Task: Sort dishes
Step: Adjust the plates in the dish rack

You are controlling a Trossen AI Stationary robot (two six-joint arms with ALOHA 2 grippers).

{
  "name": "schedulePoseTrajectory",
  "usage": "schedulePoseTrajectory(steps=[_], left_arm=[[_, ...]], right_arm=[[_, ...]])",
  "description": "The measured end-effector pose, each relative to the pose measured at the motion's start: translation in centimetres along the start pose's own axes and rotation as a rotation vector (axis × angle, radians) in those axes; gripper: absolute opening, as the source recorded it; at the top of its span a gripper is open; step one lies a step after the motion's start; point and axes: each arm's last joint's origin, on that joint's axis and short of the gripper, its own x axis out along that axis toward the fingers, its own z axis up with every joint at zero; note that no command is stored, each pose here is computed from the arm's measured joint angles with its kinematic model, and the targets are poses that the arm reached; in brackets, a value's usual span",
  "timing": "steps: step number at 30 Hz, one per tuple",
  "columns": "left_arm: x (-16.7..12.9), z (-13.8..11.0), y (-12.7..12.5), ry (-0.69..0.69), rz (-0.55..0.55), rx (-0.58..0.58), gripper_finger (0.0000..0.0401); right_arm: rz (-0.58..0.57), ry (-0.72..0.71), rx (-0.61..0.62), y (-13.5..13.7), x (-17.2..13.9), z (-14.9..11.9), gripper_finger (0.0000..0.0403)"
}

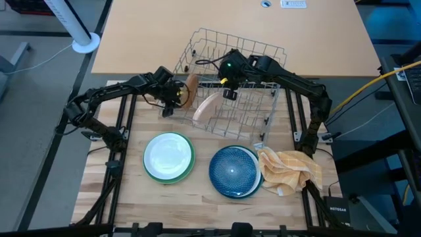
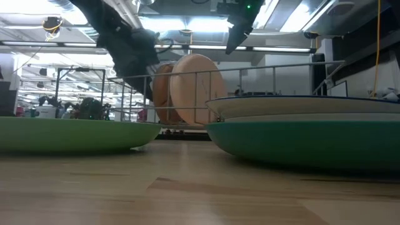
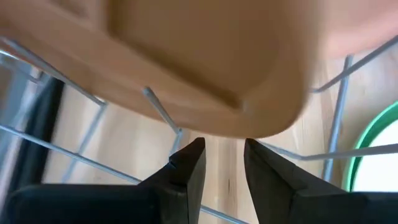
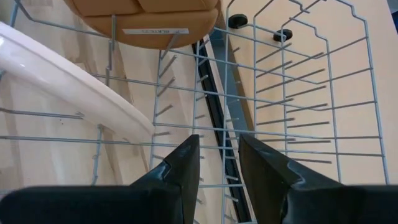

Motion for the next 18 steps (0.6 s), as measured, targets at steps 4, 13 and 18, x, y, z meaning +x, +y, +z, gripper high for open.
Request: schedulePoseTrajectory(steps=[4, 13, 18], left_arm=[[-2.2, 0.6, -0.6, -0.060, 0.042, 0.007, 0.0096], [-7.5, 1.5, -3.0, -0.217, 0.115, -0.021, 0.0096], [-8.2, 2.7, -4.6, -0.357, -0.043, -0.061, 0.0095]], right_arm=[[0.000, 0.000, 0.000, 0.0, 0.0, 0.0, 0.0117], [0.000, 0.000, 0.000, 0.0, 0.0, 0.0, 0.0117], [-0.001, -0.002, 0.001, 0.0, 0.0, 0.0, 0.0117]])
